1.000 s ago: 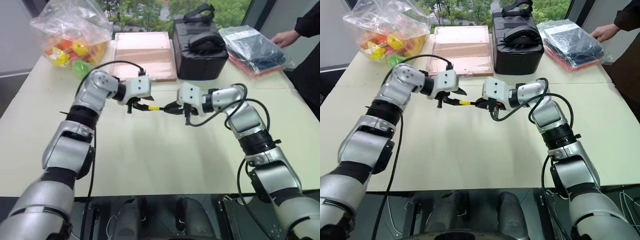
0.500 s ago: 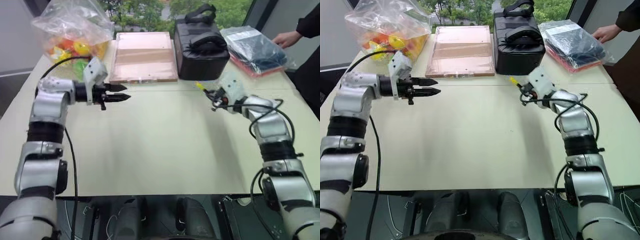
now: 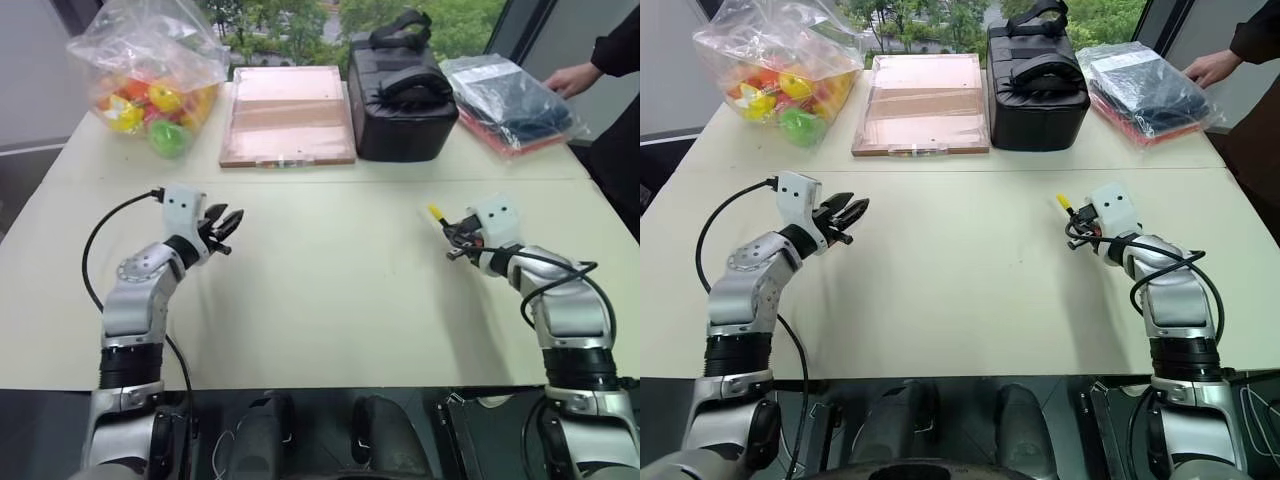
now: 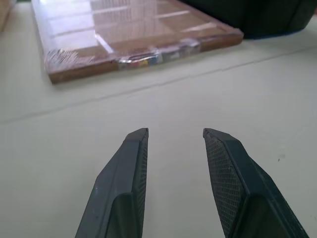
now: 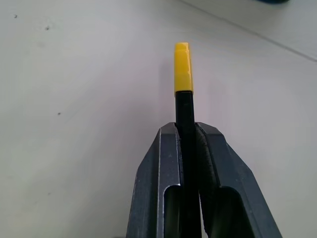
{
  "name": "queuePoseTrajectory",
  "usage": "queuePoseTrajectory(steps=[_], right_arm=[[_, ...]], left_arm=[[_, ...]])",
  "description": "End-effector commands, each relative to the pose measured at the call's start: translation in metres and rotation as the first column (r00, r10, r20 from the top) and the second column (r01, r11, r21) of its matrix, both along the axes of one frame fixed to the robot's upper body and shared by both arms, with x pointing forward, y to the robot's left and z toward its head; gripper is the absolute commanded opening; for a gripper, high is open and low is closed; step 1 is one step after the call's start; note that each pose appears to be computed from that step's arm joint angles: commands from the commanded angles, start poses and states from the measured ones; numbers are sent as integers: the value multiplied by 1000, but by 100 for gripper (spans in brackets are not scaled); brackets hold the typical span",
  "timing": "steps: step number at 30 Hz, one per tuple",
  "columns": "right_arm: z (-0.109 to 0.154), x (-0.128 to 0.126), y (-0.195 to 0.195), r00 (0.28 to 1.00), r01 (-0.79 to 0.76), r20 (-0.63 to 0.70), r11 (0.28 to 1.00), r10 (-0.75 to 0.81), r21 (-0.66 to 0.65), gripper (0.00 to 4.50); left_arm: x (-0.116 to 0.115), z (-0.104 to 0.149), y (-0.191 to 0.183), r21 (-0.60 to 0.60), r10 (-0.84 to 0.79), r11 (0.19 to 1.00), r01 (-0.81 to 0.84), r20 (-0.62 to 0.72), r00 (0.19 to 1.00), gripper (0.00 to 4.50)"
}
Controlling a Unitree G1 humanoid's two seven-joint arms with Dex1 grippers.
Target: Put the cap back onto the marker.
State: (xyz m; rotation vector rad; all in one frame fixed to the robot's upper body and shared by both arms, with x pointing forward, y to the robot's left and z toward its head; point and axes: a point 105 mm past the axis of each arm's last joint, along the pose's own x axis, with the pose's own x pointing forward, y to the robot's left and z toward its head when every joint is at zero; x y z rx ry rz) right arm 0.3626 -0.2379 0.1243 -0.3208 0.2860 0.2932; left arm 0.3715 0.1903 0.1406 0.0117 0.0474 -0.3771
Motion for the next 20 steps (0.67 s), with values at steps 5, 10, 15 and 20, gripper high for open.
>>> queuePoseTrajectory(steps=[5, 10, 15, 20], right_arm=[[13, 5, -7, 997, 43, 64, 998, -45, 36, 340], [33, 6, -25, 988, 84, 125, 994, -92, 70, 448], [62, 0, -73, 952, 178, 231, 978, -198, 107, 448], [48, -16, -106, 945, 203, 247, 977, -212, 64, 448]], left_arm=[[1, 12, 8, -46, 122, 992, -118, 75, 990, 189], [-2, 12, 32, -21, 195, 981, -194, 91, 977, 189], [-16, 12, 62, 42, 232, 971, -237, 99, 968, 189], [-31, 4, 78, 28, 284, 958, -286, 72, 956, 189]])
